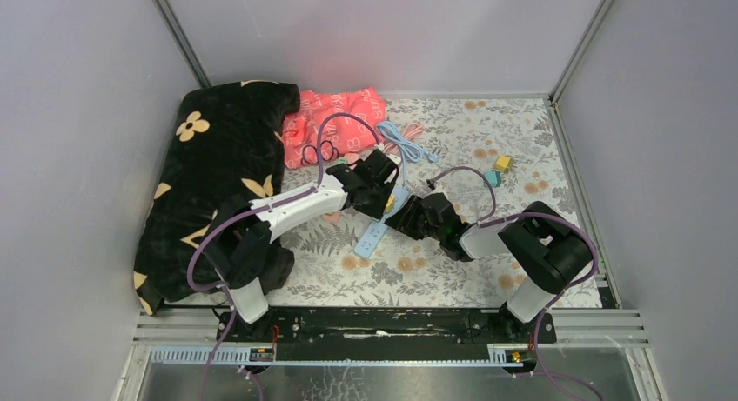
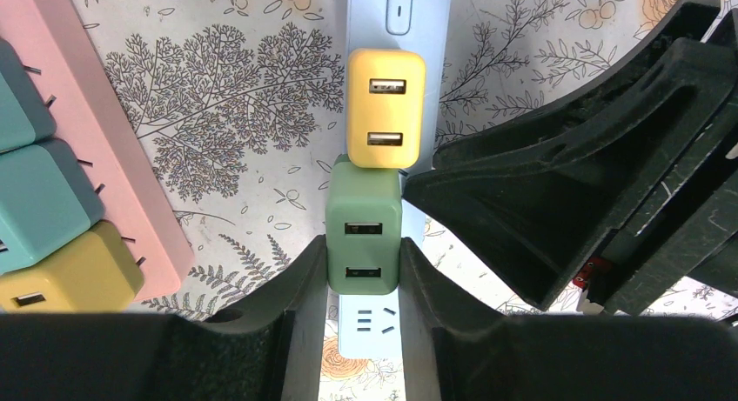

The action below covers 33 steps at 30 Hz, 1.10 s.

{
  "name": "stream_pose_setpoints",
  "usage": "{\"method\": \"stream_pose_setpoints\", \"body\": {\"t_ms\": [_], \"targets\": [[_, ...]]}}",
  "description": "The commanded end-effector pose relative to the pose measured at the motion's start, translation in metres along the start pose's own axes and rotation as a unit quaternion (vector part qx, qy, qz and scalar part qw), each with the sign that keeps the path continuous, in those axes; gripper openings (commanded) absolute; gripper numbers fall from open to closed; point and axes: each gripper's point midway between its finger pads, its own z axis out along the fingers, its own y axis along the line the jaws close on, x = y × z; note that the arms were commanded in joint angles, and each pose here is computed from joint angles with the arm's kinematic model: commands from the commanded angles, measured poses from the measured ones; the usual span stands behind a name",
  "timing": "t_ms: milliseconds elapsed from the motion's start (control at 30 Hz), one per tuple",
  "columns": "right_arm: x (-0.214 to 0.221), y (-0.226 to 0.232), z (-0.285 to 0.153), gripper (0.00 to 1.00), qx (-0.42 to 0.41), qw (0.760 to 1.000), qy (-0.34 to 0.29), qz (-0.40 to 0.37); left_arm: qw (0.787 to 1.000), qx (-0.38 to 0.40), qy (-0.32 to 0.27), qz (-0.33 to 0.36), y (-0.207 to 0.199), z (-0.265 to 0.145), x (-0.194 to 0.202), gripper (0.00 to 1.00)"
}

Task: Insert the plug
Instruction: Insert the plug into the socket.

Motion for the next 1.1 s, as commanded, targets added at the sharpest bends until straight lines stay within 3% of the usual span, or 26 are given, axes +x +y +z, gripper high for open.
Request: {"method": "stream_pose_setpoints", "body": {"t_ms": [0,1067], "targets": [[0.003,-0.013,0.001,0.41,0.022,1.0,0.007,-0.007,1.0,-0.013,0.009,0.01,0.005,0.0,0.001,0.0],[0.006,-0.013,0.0,0.41,0.02,1.0,0.011,-0.003,1.0,0.005,0.017,0.011,-0.006,-0.004,0.005,0.0]]}}
